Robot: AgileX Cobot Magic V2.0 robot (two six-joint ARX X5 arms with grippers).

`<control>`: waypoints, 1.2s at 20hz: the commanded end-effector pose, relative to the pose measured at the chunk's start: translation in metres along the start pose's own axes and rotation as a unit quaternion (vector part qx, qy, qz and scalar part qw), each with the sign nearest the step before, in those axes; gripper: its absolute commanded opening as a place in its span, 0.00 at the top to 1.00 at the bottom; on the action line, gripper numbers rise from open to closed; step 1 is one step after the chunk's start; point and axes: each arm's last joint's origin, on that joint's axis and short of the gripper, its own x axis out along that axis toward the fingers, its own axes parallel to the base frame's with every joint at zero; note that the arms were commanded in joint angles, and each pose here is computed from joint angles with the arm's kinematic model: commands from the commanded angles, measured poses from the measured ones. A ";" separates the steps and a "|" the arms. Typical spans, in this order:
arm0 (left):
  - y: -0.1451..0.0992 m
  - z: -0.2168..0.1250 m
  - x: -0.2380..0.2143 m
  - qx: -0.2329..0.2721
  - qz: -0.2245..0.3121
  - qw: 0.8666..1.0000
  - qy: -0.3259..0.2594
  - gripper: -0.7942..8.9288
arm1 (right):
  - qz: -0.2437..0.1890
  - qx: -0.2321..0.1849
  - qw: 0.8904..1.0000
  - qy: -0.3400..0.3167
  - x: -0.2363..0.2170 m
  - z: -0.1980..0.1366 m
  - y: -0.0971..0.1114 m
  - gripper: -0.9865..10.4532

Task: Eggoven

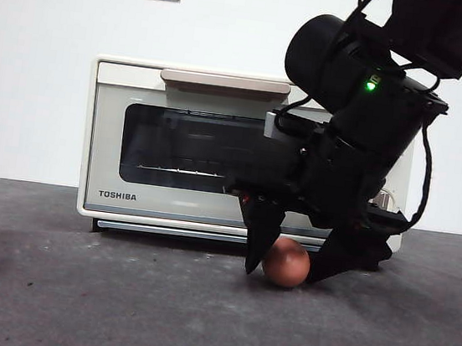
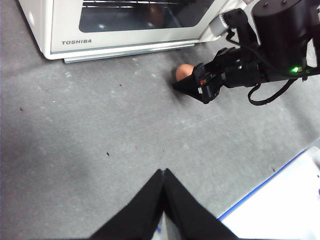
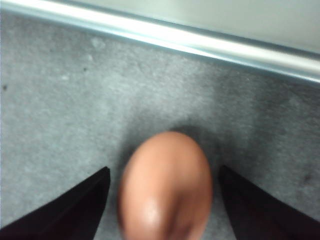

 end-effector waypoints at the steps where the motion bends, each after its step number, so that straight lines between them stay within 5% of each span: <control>1: -0.003 0.006 -0.003 0.011 -0.002 1.000 -0.012 0.91 | -0.005 0.008 1.000 0.008 0.009 -0.002 0.003 0.65; 8: -0.003 0.006 -0.003 0.011 -0.002 1.000 -0.012 0.91 | -0.014 0.009 1.000 0.008 0.009 -0.003 0.002 0.91; 15: 0.000 0.011 0.001 0.010 -0.002 1.000 -0.014 0.91 | 0.004 -0.004 1.000 -0.019 -0.026 0.008 0.007 0.91; 24: 0.002 0.056 0.048 0.028 -0.063 0.996 -0.065 0.91 | 0.072 -0.025 0.991 -0.111 -0.153 0.011 0.005 0.91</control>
